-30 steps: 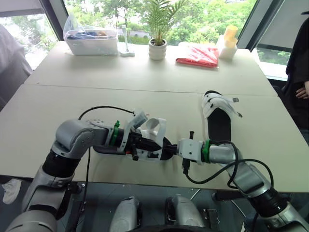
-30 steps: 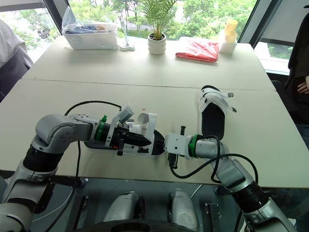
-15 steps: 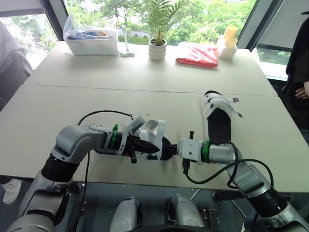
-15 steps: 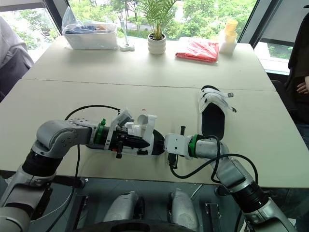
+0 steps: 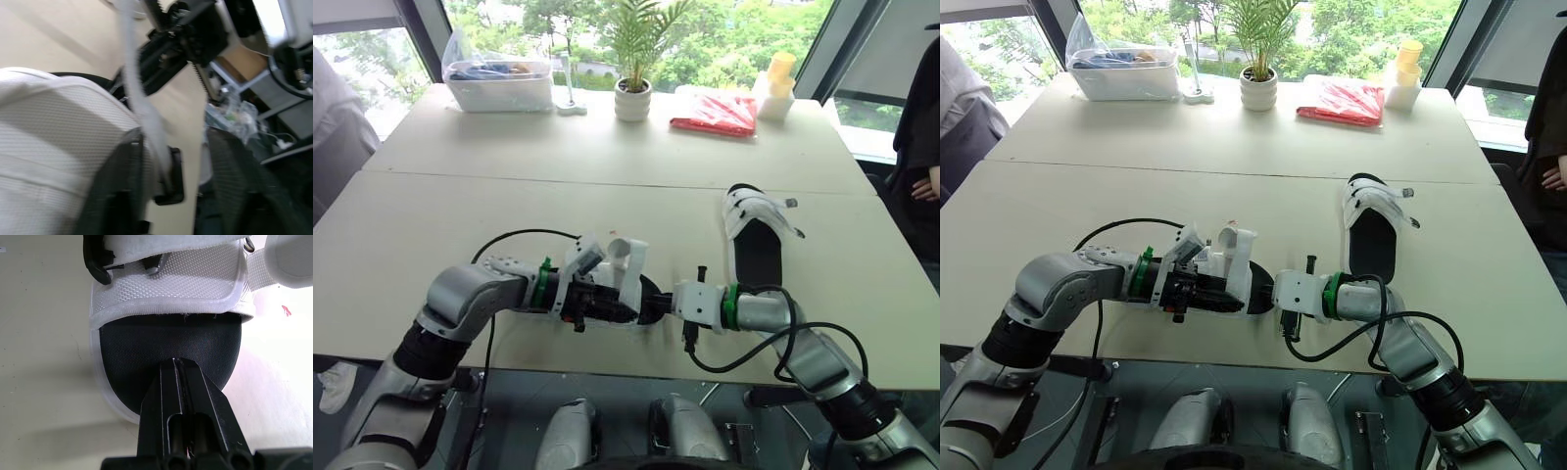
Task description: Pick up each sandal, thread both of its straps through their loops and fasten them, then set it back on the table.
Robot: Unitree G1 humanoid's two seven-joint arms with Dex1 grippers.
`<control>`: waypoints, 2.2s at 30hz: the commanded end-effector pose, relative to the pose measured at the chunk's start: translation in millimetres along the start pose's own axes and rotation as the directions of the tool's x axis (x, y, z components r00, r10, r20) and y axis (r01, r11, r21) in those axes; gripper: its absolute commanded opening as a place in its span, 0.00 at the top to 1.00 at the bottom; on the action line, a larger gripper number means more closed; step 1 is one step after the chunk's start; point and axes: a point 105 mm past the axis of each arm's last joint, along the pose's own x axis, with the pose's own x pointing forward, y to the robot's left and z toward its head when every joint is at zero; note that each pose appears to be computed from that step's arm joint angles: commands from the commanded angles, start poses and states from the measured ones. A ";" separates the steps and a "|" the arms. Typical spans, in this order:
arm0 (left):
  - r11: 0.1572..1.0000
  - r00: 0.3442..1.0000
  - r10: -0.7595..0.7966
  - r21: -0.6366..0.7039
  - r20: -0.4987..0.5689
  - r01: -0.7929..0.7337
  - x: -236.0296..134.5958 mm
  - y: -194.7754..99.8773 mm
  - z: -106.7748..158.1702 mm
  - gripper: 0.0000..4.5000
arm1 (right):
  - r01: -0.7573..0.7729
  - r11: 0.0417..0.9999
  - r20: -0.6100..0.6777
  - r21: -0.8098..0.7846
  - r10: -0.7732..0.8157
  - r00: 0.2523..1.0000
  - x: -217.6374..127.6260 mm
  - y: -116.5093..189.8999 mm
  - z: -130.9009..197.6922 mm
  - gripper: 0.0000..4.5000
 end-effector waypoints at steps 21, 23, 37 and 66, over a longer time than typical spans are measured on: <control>0.998 1.000 0.028 -0.056 -0.009 -0.028 -2.3 21.0 30.3 0.12 | -0.175 0.965 -0.185 0.195 0.212 0.960 11.8 59.5 -57.5 1.00; 0.999 1.000 0.006 -0.053 -0.024 -0.007 -1.5 17.2 25.9 0.30 | -0.173 0.965 -0.185 0.197 0.210 0.960 11.4 59.9 -57.5 1.00; 1.000 0.997 -0.026 -0.004 -0.073 0.025 -4.6 1.6 8.8 0.99 | -0.176 0.964 -0.189 0.197 0.214 0.959 9.4 61.3 -57.9 1.00; 0.980 0.974 -0.127 0.128 -0.187 0.152 -66.1 -29.3 -17.2 0.01 | -0.216 0.957 -0.182 0.192 0.251 0.951 10.0 68.6 -57.9 1.00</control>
